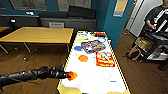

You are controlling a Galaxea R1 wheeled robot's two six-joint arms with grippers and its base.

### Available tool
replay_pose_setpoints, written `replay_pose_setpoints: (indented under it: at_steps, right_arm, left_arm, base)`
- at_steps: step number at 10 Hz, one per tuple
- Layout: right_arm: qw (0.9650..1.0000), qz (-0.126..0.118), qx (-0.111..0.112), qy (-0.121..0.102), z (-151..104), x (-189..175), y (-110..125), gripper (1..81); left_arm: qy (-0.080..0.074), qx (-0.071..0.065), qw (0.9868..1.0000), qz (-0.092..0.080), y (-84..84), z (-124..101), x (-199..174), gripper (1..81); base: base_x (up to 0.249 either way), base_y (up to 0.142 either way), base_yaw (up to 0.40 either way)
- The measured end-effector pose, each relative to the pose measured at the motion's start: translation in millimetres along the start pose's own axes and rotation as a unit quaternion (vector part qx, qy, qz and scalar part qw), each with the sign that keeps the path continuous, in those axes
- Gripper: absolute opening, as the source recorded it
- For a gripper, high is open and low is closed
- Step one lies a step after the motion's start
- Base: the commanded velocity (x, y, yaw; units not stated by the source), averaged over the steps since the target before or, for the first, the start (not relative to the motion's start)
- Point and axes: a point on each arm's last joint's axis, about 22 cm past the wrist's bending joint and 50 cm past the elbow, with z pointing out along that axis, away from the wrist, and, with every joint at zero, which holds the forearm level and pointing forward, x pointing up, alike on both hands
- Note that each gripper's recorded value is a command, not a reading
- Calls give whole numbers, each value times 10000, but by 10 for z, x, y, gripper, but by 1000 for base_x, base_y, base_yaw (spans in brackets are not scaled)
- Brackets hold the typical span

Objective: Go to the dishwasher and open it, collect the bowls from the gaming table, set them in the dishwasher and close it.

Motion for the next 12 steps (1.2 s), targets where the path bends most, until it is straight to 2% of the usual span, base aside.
replay_pose_setpoints:
  at_steps: [2, 3, 4, 5, 6, 8, 9, 12]
  right_arm:
    - [9997, -169, 74, 145, -26, 62, -61, 10]
    - [9994, -253, 108, 216, -40, 94, -92, 10]
    - [9989, -336, 144, 289, -54, 116, -120, 10]
    - [9984, -401, 178, 360, -68, 141, -149, 10]
    - [9977, -465, 216, 441, -83, 185, -184, 10]
    - [9968, -533, 259, 538, -102, 234, -222, 10]
    - [9969, -534, 234, 520, -96, 187, -185, 10]
    - [9972, -559, 129, 481, -70, 90, -72, 10]
  left_arm:
    - [-116, 150, 9997, -123, -313, -118, -711, 10]
    - [-216, 249, 9992, -222, -494, -156, -1125, 10]
    - [-263, 285, 9989, -271, -610, -204, -1496, 10]
    - [-239, 274, 9990, -276, -686, -239, -1790, 10]
    - [-235, 318, 9988, -301, -829, -261, -2112, 10]
    - [-291, 550, 9973, -391, -1248, -282, -2709, 10]
    - [-315, 675, 9965, -392, -1470, -237, -2932, 10]
    - [-271, 692, 9967, -328, -1807, 54, -3412, 10]
  base:
    - [0, 0, 0]
    - [0, 0, 0]
    - [0, 0, 0]
    - [0, 0, 0]
    - [0, 0, 0]
    - [0, 0, 0]
    - [0, 0, 0]
    - [0, 0, 0]
